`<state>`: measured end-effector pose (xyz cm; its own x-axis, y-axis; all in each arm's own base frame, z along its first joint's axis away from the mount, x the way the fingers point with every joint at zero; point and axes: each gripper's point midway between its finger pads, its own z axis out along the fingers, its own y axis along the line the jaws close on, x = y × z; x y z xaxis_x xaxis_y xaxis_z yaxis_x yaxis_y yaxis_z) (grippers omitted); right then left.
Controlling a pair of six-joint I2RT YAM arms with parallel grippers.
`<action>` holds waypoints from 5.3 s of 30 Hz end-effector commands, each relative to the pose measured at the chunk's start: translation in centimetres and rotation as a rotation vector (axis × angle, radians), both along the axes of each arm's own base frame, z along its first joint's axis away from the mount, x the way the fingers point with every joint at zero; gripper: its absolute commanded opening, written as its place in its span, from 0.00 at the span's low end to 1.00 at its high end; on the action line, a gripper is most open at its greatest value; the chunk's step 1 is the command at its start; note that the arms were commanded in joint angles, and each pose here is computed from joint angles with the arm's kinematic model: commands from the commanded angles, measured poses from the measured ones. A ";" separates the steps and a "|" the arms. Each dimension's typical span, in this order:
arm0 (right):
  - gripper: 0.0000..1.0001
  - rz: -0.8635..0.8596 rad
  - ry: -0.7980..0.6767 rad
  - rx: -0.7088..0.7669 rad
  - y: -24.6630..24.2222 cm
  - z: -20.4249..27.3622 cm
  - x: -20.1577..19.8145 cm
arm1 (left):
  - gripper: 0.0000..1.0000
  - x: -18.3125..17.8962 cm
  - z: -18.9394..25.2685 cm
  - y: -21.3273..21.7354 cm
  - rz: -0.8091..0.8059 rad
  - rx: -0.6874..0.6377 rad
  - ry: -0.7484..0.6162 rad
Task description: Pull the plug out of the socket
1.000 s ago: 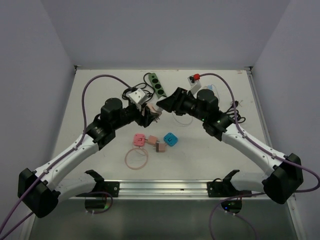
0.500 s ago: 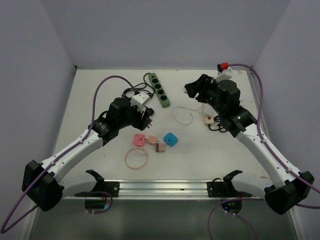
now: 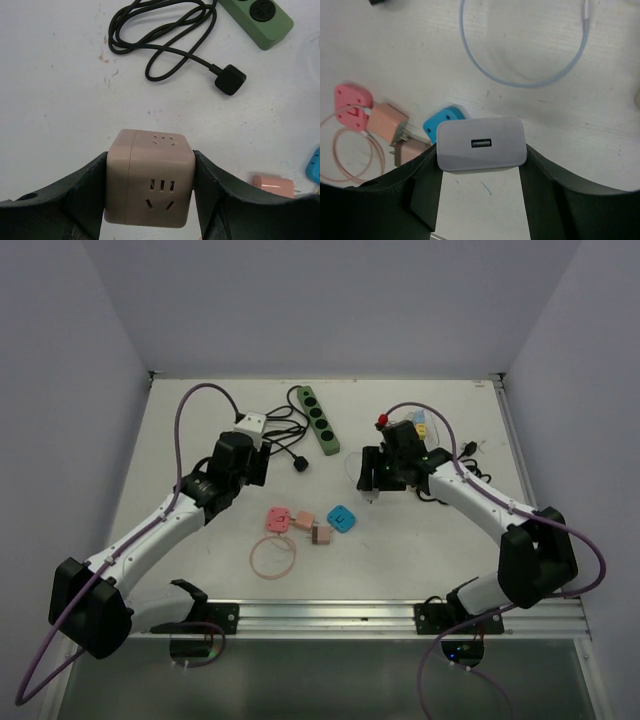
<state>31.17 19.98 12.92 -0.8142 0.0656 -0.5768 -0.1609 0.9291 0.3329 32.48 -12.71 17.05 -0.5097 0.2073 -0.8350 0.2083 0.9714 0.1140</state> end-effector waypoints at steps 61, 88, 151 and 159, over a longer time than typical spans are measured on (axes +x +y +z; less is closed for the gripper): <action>0.95 0.191 -0.233 -0.090 4.5 3.1 -5.4 | 0.15 13.0 -9.6 13.2 0.551 -0.077 0.378; 0.93 -0.463 -0.101 -0.183 -12.8 -1.9 0.6 | 0.97 9.7 -0.9 12.3 0.470 -0.328 0.203; 0.84 -0.025 0.161 -0.094 -5.3 -8.5 -10.6 | 0.94 -7.8 -4.7 -11.1 -0.151 -0.495 0.310; 0.76 -0.122 -0.079 -0.095 -6.3 -3.0 -6.7 | 0.94 -8.3 -5.1 -10.9 -0.147 -0.487 0.320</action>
